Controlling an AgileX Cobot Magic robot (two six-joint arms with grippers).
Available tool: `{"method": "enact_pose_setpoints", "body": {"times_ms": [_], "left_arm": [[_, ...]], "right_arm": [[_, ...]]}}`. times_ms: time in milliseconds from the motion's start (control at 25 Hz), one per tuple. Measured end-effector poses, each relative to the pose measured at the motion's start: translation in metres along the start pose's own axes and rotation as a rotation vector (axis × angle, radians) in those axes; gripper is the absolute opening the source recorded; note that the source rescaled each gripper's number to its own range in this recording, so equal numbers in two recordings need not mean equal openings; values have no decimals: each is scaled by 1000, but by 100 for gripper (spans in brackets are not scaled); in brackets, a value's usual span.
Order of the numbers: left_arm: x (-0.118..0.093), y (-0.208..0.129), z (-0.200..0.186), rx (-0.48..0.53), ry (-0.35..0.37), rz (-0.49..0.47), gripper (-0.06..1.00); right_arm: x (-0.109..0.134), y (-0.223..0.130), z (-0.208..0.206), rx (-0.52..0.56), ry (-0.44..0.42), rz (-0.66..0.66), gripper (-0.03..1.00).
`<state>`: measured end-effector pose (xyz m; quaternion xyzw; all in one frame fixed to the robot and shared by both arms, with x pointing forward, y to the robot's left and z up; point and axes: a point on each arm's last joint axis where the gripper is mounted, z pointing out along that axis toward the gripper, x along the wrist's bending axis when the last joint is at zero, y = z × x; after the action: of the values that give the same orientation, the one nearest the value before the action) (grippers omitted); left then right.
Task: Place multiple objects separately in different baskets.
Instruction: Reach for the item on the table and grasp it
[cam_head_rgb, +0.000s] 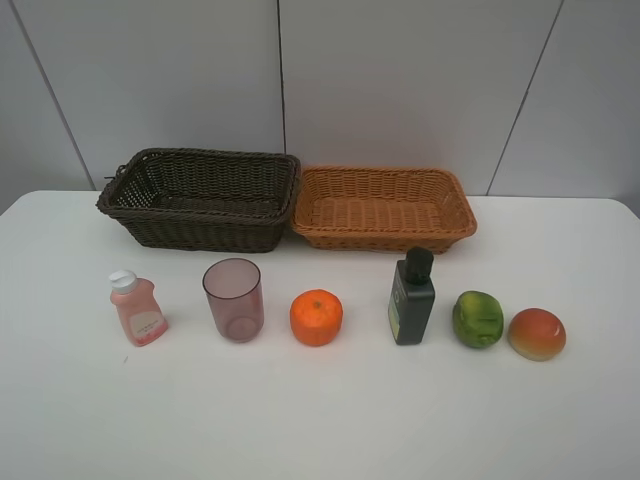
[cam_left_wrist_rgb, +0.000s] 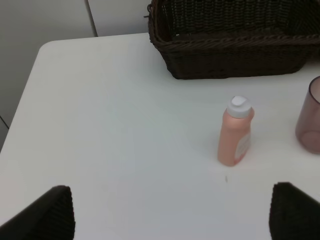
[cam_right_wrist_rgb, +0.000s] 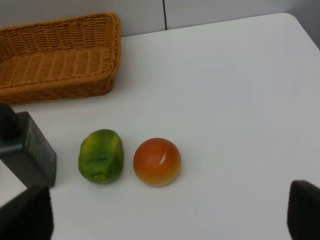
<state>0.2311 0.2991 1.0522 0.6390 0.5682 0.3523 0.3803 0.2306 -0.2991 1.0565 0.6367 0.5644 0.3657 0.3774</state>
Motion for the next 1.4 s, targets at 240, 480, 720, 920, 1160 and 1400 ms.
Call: {"method": "enact_pose_setpoints", "body": {"times_ms": [240,480,720,920,1160,1400], "left_arm": [[0,0,0,0,0,0,96],[0,0,0,0,0,0,96],[0,0,0,0,0,0,96],[0,0,0,0,0,0,96],[0,0,0,0,0,0,96],[0,0,0,0,0,0,96]], "right_arm": [[0,0,0,0,0,0,100],[0,0,0,0,0,0,100],[0,0,0,0,0,0,100],[0,0,0,0,0,0,100],[0,0,0,0,0,0,100],[0,0,0,0,0,0,100]]}}
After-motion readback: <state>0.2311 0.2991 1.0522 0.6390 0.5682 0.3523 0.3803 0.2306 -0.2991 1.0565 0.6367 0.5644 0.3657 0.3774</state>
